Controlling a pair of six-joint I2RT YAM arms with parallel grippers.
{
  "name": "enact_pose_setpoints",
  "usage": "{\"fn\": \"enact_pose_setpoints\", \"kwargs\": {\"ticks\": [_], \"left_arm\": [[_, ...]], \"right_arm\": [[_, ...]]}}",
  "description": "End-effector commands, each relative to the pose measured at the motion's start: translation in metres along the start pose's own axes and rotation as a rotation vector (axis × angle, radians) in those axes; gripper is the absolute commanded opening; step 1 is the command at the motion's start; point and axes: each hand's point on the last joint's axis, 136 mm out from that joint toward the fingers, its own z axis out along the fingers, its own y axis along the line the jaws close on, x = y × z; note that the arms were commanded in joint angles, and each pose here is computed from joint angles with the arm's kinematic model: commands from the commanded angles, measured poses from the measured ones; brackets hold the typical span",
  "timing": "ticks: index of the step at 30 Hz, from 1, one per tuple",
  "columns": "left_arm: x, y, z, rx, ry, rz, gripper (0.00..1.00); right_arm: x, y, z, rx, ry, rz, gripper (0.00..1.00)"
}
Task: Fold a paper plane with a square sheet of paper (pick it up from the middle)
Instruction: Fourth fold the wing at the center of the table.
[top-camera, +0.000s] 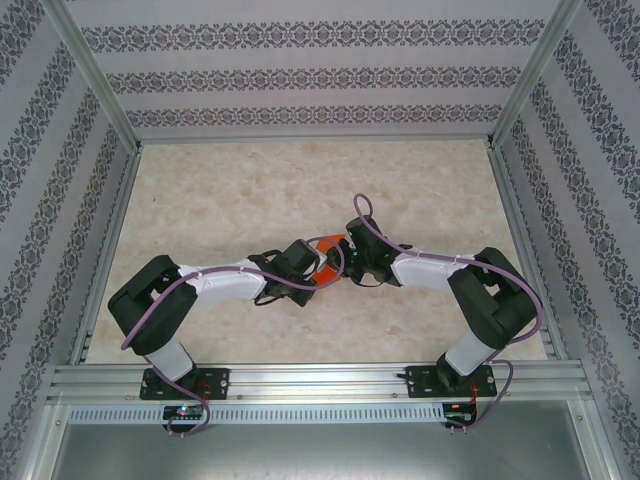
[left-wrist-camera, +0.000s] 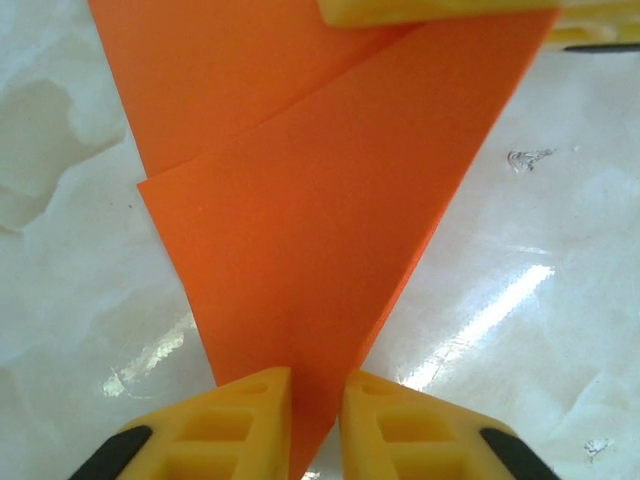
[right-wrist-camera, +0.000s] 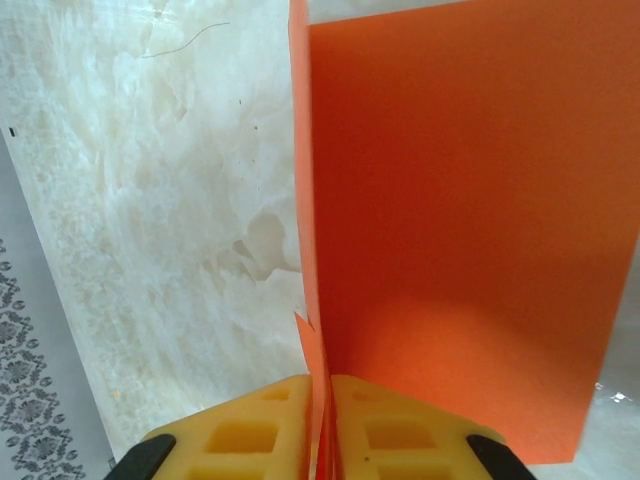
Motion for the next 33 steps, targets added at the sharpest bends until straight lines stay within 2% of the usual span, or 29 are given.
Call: {"fn": "enact_pose_setpoints", "kwargs": {"ticks": [1,9,14,17,19,23,33], "left_arm": [[-0.013,-0.002,-0.006,-0.017,-0.041,0.024,0.17],[-0.016,-0.004,-0.007,-0.005,-0.047,0.011,0.15],[-0.016,-0.004,-0.008,-0.012,-0.041,0.022,0.15],[-0.015,-0.002,-0.008,-0.019,-0.036,0.024,0.15],[-0.014,-0.001,-0.008,-0.023,-0.034,0.021,0.18],[-0.015,0.000,-0.009,-0.031,-0.045,0.023,0.30],[-0.015,-0.001,-0.011,-0.028,-0.043,0.054,0.38]], "right_arm": [[-0.002,0.003,0.000,0.001,0.010,-0.025,0.13],[0.004,0.005,0.005,0.011,0.061,-0.062,0.21],[0.005,0.006,0.006,0.018,0.088,-0.093,0.21],[0.004,0.008,0.006,0.019,0.093,-0.107,0.18],[0.003,0.008,0.006,0.022,0.091,-0.105,0.15],[0.001,0.010,0.004,0.018,0.084,-0.102,0.11],[-0.003,0.014,0.003,-0.003,0.070,-0.083,0.08]]}}
